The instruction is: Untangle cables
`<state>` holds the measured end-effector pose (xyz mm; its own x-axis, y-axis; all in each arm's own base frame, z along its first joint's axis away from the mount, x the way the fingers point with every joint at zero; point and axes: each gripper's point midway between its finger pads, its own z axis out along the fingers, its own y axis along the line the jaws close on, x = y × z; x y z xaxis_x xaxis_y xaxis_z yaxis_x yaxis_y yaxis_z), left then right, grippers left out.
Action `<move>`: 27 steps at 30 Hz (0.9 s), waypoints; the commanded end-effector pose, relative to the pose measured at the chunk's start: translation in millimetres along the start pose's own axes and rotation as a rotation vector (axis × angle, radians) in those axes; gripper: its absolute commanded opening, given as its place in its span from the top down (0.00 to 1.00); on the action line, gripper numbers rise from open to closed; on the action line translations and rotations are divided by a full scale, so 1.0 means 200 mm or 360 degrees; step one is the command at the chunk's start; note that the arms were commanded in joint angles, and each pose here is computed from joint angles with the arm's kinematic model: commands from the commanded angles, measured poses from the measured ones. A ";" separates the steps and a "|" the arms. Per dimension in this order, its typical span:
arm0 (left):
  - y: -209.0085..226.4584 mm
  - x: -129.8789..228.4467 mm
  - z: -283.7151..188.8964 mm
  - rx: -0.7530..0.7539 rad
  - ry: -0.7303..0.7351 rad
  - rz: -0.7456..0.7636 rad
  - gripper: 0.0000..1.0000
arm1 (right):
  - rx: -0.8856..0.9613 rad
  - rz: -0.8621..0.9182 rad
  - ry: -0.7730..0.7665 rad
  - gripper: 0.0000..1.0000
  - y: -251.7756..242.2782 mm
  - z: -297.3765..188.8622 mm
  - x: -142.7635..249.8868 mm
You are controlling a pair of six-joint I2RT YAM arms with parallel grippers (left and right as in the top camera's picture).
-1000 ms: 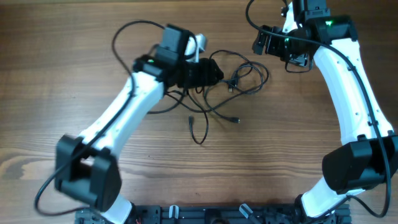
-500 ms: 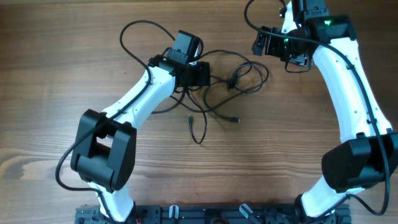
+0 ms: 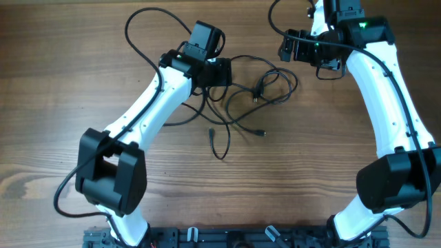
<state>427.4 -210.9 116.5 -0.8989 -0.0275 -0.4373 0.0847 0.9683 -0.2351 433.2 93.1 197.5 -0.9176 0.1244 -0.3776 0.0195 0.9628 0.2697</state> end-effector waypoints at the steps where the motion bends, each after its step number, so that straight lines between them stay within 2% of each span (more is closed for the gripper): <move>1: 0.04 0.01 0.09 -0.0062 0.0030 -0.0070 0.33 | -0.0013 -0.0031 0.0052 0.00 0.00 0.06 0.02; 3: 0.00 0.06 0.12 -0.0017 0.0088 -0.0126 0.39 | -0.0013 -0.0030 0.0053 0.00 0.00 0.06 0.03; 13: -0.03 0.11 0.20 -0.0004 0.0133 -0.0093 0.42 | -0.0033 -0.0019 0.0069 0.00 0.01 0.06 0.04; 15: -0.04 0.10 0.20 0.0005 0.0118 -0.0093 0.49 | -0.0033 -0.0023 0.0069 0.00 0.01 0.06 0.04; 17: -0.05 0.09 0.20 0.0024 0.0109 -0.0092 0.51 | -0.0035 -0.0023 0.0066 0.00 0.01 0.06 0.03; 19: -0.07 0.09 0.20 0.0056 0.0124 -0.0092 0.58 | -0.0035 -0.0023 0.0066 0.00 0.01 0.06 0.03; 22: -0.07 0.09 0.20 0.0060 0.0126 -0.0093 0.86 | -0.0035 -0.0024 0.0064 0.00 0.01 0.06 0.03; 24: -0.07 0.09 0.20 0.0061 0.0125 -0.0093 0.93 | -0.0035 -0.0024 0.0064 0.00 0.01 0.06 0.03; 27: -0.08 0.09 0.20 0.0067 0.0120 -0.0093 0.96 | -0.0035 -0.0024 0.0064 0.01 0.01 0.06 0.03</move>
<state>424.8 -231.7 77.9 -0.9321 -0.0622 -0.3569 0.0433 0.9590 -0.2802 431.9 96.1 197.4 -0.9209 0.1193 -0.3711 0.0099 0.9589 0.2837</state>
